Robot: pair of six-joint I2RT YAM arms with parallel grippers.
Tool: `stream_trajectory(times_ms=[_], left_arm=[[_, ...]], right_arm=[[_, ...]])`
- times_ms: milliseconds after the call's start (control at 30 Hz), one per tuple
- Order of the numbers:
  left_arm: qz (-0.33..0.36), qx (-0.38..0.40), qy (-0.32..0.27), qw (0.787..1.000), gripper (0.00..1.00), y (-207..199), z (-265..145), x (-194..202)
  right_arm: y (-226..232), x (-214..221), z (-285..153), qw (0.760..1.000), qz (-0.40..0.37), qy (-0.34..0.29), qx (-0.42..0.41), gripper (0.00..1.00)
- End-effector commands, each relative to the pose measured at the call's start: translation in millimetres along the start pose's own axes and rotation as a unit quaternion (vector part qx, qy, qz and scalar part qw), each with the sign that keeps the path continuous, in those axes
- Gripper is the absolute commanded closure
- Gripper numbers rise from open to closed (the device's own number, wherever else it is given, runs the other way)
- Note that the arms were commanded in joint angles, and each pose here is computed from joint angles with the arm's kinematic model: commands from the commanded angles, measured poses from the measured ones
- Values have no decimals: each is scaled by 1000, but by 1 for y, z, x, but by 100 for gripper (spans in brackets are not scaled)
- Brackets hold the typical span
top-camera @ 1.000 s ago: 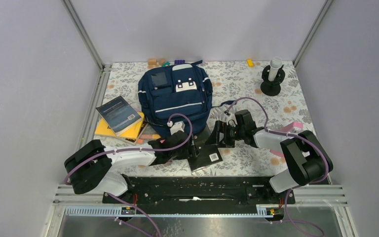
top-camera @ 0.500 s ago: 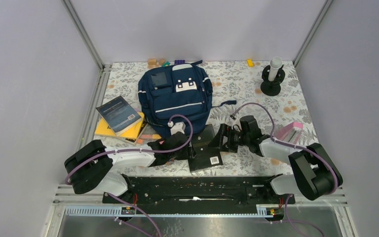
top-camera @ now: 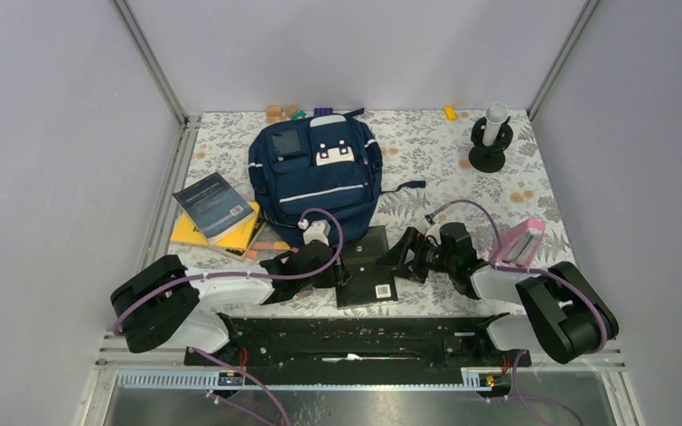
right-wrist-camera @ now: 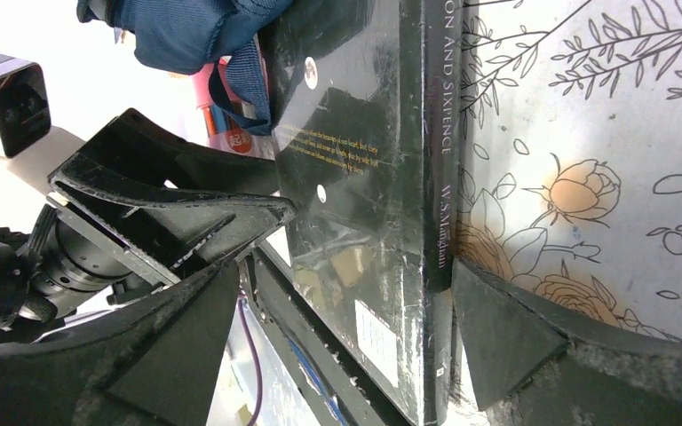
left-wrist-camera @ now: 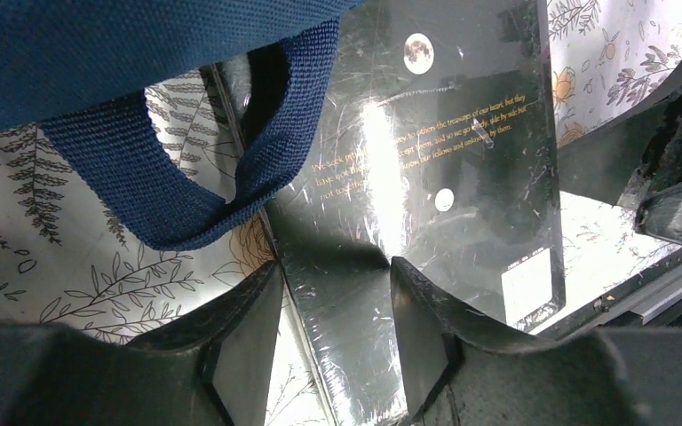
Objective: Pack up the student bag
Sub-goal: Pick up the book from the center of the board.
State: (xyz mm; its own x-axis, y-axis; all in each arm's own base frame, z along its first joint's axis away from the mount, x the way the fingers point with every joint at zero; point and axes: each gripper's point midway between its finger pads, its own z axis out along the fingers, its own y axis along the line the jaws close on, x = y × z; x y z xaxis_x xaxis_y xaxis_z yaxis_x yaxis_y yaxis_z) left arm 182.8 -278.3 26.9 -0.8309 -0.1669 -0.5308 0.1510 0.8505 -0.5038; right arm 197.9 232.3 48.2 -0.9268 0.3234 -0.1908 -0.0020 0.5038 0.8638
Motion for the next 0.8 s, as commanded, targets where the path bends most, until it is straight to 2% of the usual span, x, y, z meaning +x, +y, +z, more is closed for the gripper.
stream_trajectory(times_ms=[0, 167, 400, 533, 600, 767], left_arm=[[-21, 135, 17, 991, 54, -64, -9, 2], [-20, 152, 6, 988, 55, -72, -16, -4], [-9, 167, -7, 986, 55, -78, -23, -11], [-7, 174, -12, 985, 55, -80, -23, -11], [-1, 181, -4, 984, 55, -81, -25, -8], [5, 192, -6, 981, 55, -86, -29, -9]], right_arm=[[85, 13, -16, 987, -48, 44, -146, 7], [99, 10, -26, 986, -66, 30, -153, 7], [78, 16, -19, 990, -67, 38, -117, 8], [82, 22, -14, 987, -62, 44, -139, 14], [93, 22, -15, 984, -64, 37, -160, 20], [115, 13, -20, 981, -88, 11, -174, 26]])
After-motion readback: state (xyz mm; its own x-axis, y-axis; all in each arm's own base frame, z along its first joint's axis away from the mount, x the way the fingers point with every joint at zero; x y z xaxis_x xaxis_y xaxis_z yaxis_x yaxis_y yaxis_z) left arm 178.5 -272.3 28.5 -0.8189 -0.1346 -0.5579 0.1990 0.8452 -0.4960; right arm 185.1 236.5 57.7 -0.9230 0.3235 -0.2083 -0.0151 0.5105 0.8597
